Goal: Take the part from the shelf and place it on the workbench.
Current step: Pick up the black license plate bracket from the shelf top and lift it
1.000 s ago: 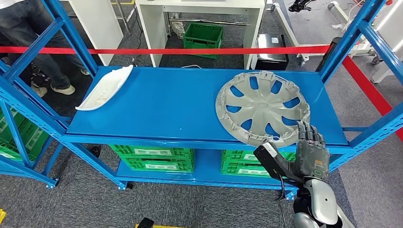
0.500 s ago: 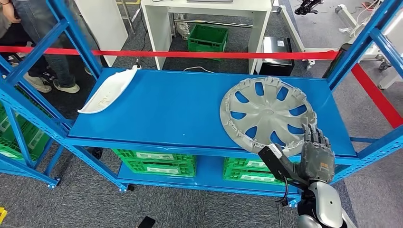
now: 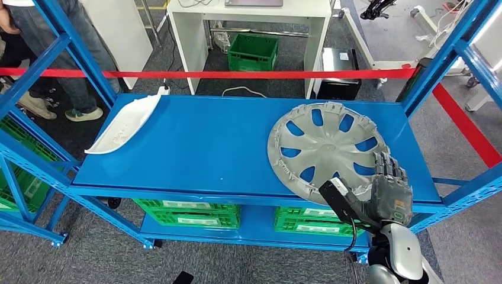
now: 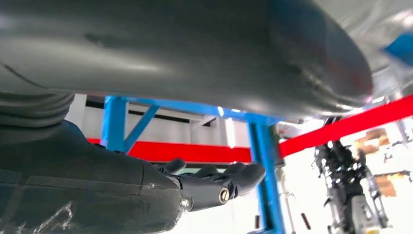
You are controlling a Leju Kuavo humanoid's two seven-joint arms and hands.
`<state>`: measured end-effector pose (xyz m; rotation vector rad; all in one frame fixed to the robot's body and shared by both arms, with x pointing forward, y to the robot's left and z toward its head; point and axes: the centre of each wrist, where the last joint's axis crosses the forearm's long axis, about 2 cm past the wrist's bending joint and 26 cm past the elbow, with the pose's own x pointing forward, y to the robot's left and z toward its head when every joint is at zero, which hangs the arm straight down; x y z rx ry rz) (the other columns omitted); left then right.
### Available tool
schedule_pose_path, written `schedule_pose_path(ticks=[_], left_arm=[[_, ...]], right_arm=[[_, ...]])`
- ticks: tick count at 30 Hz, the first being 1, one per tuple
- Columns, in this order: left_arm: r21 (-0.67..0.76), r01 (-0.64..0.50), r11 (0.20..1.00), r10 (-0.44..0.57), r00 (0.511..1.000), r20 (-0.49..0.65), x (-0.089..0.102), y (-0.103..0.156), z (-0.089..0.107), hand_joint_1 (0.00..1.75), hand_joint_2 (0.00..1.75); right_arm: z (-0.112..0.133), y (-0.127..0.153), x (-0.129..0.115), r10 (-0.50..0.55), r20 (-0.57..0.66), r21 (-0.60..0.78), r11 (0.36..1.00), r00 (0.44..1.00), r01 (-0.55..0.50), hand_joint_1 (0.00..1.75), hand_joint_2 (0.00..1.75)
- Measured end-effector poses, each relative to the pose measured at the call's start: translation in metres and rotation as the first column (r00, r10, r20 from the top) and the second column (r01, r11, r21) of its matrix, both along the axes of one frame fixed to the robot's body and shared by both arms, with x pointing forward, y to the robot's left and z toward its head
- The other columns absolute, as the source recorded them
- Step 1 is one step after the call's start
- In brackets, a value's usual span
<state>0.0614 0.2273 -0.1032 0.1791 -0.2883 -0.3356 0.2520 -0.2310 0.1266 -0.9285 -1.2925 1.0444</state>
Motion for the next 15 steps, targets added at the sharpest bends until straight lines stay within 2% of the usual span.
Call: schedule_pose_path(ticks=[15], left_arm=[[-0.005,0.02,1.0,-0.02,1.0,0.021,0.0022,-0.0011,0.0004,0.0,0.0]], right_arm=[[-0.0026,-0.0006,0.0047,0.01,-0.012,0.0,1.0,1.0,-0.01,0.0,0.0]])
